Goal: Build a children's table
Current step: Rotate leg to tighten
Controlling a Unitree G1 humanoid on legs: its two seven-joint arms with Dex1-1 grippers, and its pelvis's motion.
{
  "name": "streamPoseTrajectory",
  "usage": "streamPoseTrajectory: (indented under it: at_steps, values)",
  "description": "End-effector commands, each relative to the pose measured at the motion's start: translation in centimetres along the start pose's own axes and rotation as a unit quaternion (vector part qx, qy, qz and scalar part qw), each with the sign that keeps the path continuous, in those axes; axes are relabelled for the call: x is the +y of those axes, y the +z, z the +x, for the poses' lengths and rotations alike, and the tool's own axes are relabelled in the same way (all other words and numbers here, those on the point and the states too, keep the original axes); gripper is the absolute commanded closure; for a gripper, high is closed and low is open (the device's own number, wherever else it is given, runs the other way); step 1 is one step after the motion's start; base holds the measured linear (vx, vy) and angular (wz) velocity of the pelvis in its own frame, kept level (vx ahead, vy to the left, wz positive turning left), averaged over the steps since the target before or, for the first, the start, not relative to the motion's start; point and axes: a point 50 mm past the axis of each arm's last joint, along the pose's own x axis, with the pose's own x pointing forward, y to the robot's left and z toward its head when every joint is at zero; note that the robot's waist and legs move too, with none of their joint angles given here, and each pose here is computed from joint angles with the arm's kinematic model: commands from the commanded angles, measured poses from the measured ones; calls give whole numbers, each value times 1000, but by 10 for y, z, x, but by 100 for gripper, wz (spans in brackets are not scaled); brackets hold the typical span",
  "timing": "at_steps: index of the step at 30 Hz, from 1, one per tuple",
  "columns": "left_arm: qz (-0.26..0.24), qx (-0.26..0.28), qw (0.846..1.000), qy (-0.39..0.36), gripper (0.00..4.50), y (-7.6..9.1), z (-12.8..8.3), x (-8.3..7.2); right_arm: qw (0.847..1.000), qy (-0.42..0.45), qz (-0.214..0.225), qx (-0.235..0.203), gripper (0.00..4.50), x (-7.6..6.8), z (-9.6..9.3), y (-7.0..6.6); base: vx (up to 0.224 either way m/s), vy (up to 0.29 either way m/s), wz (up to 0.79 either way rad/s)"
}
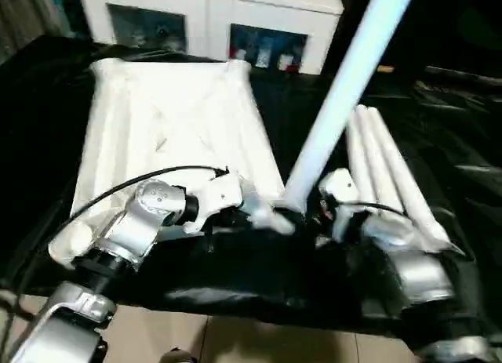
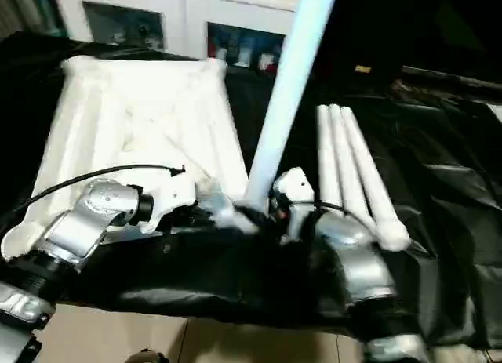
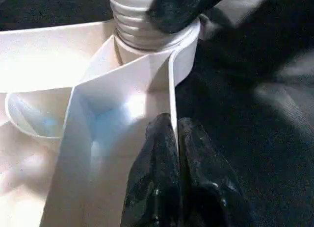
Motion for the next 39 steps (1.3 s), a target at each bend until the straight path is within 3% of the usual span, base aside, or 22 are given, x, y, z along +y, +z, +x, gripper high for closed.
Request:
streamPoseTrajectory:
  at_steps: [1,6,10,18,20,22,26,30,32,39]
  values:
    - [-49,-3,998,47,450,-5,13,0,990,-116,70,36,188,-14,-2,-27,0,0,0]
    - [-92,25,989,116,450,-5,26,6,974,-187,117,48,188,-9,16,-40,0,0,0]
    - [-108,32,983,143,450,-1,35,5,964,-219,141,55,188,-5,31,-39,0,0,0]
    - [-91,34,987,130,450,2,39,2,976,-176,114,50,188,4,51,-26,0,0,0]
    - [-90,36,987,131,450,0,34,3,982,-156,105,29,132,3,51,-18,0,0,0]
    - [-86,34,988,127,450,0,33,3,984,-144,103,22,116,2,50,-15,0,0,0]
    - [-80,34,990,112,450,-4,25,3,992,-102,71,17,85,-5,39,-7,0,0,0]
    - [-63,25,995,78,450,-9,17,0,998,-42,34,16,85,-9,20,-4,0,0,0]
    - [-54,25,998,36,450,-13,10,-5,999,25,2,28,85,-8,0,-5,0,0,0]
    - [-31,2,998,-56,450,-11,-1,-19,997,72,-14,27,85,-8,-17,-1,0,0,0]
